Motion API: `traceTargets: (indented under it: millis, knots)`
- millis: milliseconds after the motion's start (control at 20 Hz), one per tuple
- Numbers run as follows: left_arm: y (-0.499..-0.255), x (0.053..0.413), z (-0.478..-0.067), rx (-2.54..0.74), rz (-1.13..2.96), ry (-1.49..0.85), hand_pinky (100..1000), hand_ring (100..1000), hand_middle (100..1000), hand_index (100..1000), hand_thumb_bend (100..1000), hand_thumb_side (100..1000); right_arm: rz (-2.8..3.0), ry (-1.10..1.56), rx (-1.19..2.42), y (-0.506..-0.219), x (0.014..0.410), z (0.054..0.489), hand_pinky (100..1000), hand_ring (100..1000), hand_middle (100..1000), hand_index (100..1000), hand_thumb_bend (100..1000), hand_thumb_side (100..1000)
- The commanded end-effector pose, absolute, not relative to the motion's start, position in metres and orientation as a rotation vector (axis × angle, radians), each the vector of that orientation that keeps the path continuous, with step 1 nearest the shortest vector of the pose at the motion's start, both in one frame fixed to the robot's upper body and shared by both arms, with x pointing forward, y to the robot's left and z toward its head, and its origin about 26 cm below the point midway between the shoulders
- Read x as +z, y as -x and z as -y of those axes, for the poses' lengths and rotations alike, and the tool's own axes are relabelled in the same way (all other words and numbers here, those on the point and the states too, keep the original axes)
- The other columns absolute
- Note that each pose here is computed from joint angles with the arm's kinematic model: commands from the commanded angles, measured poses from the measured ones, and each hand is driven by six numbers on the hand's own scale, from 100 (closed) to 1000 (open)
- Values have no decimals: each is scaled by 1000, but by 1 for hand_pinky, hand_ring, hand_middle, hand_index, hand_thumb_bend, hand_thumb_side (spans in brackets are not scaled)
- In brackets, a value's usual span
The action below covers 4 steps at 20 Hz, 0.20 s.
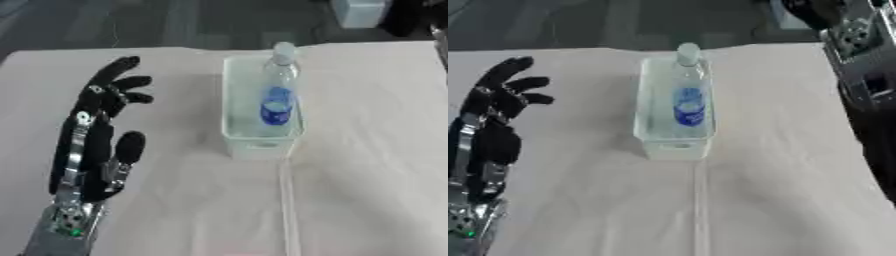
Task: Pick up objects on the table and place them in the box.
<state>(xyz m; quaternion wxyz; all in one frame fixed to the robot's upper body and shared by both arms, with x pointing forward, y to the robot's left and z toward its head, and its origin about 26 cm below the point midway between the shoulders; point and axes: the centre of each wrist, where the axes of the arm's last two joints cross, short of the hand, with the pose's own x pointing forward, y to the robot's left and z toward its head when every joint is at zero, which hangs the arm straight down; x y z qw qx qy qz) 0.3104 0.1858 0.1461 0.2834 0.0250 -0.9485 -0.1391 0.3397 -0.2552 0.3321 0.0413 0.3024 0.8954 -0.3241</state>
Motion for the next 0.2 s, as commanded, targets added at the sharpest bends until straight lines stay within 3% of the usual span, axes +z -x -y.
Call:
traceTargets:
  millis: [50,200]
  knots:
    - [-308,161,-188,-359,2592,-73,635,781,848,923,489,766,-2697,-959,-883,-324,339,256,686,881,834,950,100,1000]
    - [-306,169,-187,-337,2622,-51,637,786,854,919,495,759,-2730,-956,-807,-315,331,256,654,862,816,940,100,1000]
